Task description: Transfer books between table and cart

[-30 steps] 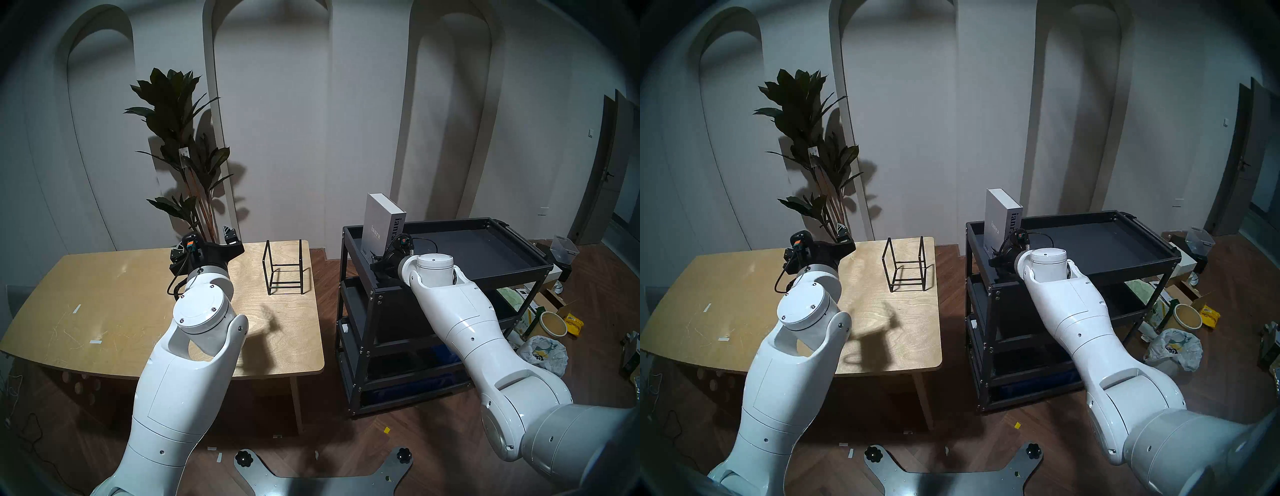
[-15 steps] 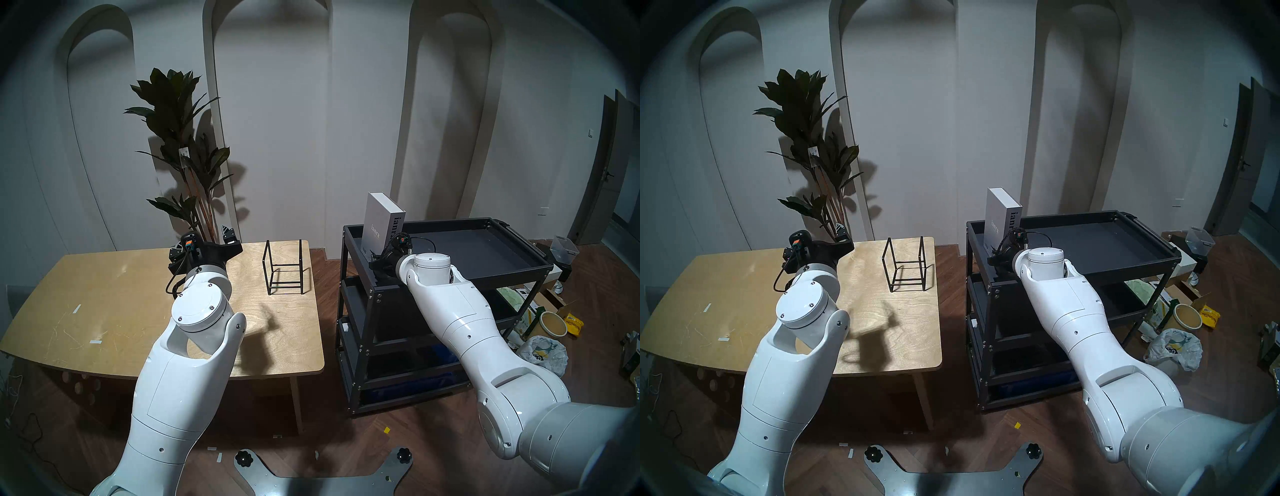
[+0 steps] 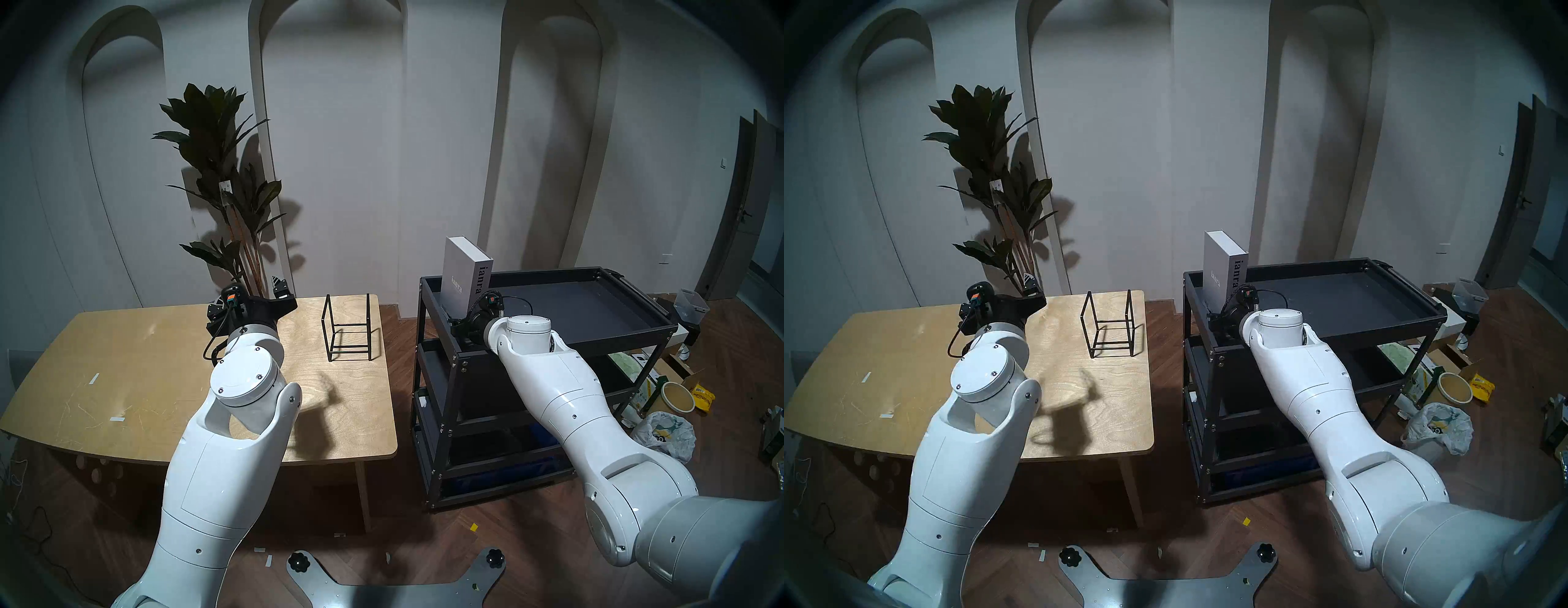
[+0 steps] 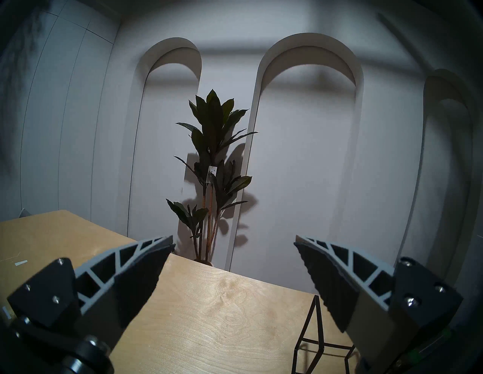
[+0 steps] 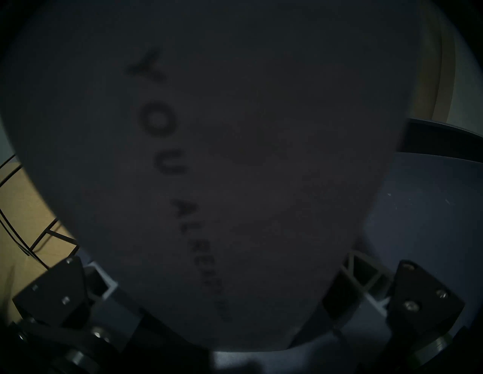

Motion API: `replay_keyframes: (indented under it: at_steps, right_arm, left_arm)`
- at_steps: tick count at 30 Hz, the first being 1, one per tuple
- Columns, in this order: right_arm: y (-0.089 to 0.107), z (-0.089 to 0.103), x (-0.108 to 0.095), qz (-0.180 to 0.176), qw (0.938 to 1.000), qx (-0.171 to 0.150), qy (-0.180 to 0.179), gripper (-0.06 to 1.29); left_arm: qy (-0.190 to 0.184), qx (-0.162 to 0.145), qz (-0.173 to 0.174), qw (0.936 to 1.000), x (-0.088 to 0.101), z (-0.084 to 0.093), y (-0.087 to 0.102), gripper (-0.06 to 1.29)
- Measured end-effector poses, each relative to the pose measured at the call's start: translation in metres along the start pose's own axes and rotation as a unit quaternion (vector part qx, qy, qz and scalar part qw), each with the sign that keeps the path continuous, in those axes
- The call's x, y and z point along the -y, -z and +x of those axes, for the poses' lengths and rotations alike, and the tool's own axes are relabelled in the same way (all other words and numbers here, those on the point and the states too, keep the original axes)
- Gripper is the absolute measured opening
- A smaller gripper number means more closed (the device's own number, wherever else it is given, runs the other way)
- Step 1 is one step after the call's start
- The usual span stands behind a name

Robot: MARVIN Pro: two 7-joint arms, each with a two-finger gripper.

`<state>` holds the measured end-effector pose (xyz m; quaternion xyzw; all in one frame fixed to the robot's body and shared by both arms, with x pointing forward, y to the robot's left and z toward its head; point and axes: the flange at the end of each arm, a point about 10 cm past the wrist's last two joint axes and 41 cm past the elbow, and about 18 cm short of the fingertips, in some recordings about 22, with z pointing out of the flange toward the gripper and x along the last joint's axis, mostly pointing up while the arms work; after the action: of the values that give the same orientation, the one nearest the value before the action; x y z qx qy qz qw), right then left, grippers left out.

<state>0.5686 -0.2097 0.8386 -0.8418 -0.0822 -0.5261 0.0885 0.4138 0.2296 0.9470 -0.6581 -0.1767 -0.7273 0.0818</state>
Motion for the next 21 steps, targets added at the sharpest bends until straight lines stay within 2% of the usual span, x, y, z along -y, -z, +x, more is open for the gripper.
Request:
replay_keyframes:
  at_steps: [2,9,18,21]
  right_arm:
    - [0.001,-0.001,0.001,0.002,1.0000,0.000,-0.001,1.11]
    - [0.005,-0.003,0.004,0.007,1.0000,0.000,-0.003,1.15]
    - [0.024,-0.005,0.003,0.009,0.9998,-0.005,-0.015,1.15]
    - [0.030,-0.005,0.001,0.009,0.9997,-0.009,-0.019,1.20]
  left_arm:
    - [0.001,0.000,-0.001,1.0000,-0.001,0.000,0.000,1.23]
    - [0.003,0.002,-0.004,1.0000,-0.006,-0.001,0.002,1.23]
    - [0.004,0.003,-0.009,1.0000,-0.014,-0.002,0.006,1.23]
    - [0.004,0.003,-0.010,0.9999,-0.016,-0.002,0.006,1.23]
